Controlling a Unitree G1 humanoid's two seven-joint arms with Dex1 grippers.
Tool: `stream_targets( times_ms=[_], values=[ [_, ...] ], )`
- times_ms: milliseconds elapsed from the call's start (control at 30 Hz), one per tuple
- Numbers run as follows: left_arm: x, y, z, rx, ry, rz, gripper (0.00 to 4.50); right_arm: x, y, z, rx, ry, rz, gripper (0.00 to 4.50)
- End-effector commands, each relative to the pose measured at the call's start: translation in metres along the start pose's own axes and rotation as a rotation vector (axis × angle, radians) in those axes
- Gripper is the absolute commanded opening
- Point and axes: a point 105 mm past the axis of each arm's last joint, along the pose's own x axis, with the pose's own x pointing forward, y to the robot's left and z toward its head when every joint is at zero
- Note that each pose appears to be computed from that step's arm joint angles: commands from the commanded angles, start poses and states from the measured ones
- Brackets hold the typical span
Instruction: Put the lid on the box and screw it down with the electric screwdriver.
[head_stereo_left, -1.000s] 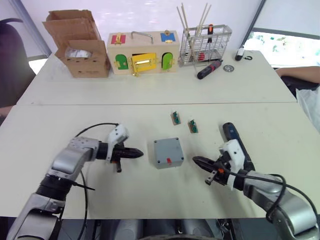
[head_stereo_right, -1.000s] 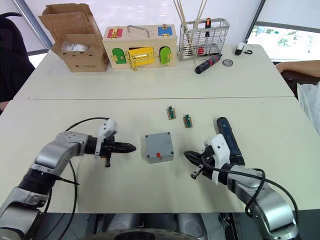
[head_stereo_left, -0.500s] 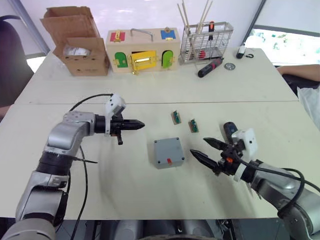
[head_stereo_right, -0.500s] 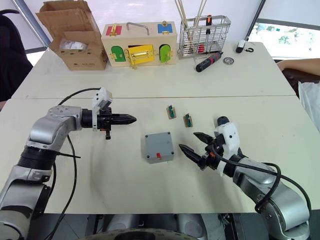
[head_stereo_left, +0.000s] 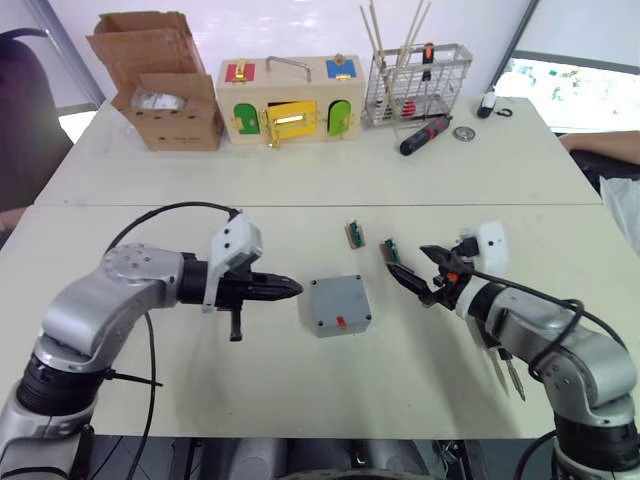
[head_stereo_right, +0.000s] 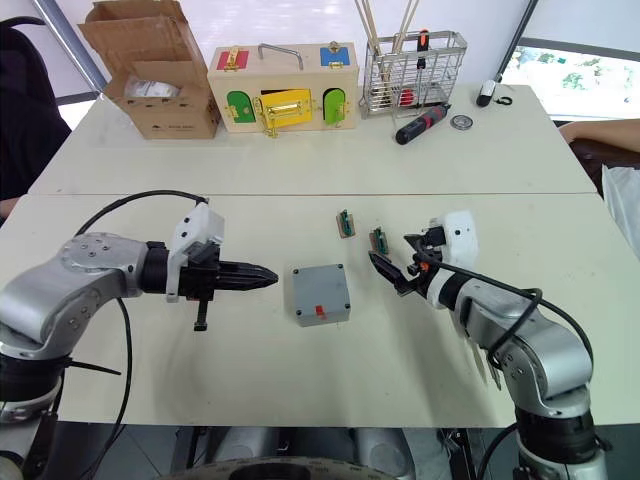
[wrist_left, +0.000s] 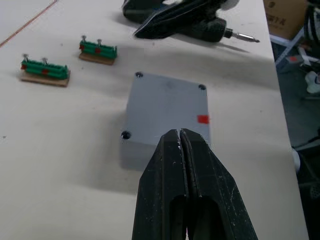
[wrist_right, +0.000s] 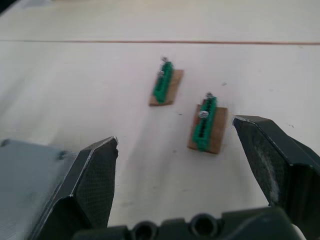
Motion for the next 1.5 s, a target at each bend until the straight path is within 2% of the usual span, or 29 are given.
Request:
stream_targets(
  times_ms=[33, 133, 167, 233, 300, 767, 900, 933, 1033, 1500],
  values=[
    [0.004, -0.005, 0.011, 0.047, -0.049, 0.04, 0.0, 0.008, -0.007, 0.006, -0.055, -0.036, -0.03, 4.23],
    [0.008, -0.005, 0.01, 0.056, -0.056, 0.075, 0.0, 0.015, -0.009, 0.006, -0.091, -0.051, -0.032, 4.23],
    [0.008, -0.005, 0.008, 0.056, -0.049, 0.079, 0.0, 0.018, -0.01, 0.005, -0.101, -0.058, -0.032, 3.56],
    [0.009, -0.005, 0.005, 0.051, -0.041, 0.077, 0.0, 0.022, -0.012, 0.004, -0.114, -0.071, -0.038, 3.33],
    [0.008, -0.005, 0.004, 0.043, -0.041, 0.076, 0.0, 0.025, -0.013, 0.006, -0.11, -0.09, -0.04, 2.82],
    [0.01, -0.001, -0.003, 0.026, -0.028, 0.076, 0.0, 0.032, 0.0, 0.006, -0.068, -0.123, -0.017, 2.82],
    [0.01, -0.001, -0.005, 0.03, -0.019, 0.078, 0.0, 0.034, 0.0, 0.004, -0.066, -0.119, -0.017, 1.94],
    [0.011, -0.001, -0.005, 0.031, -0.02, 0.079, 0.0, 0.035, 0.0, 0.003, -0.069, -0.114, -0.019, 1.58],
    [0.011, 0.0, -0.005, 0.033, -0.022, 0.085, 0.0, 0.036, 0.0, 0.0, -0.07, -0.106, -0.021, 0.13],
    [0.014, 0.005, -0.006, 0.034, -0.028, 0.098, 0.0, 0.034, 0.003, 0.01, -0.049, -0.142, -0.031, 0.05]
  ],
)
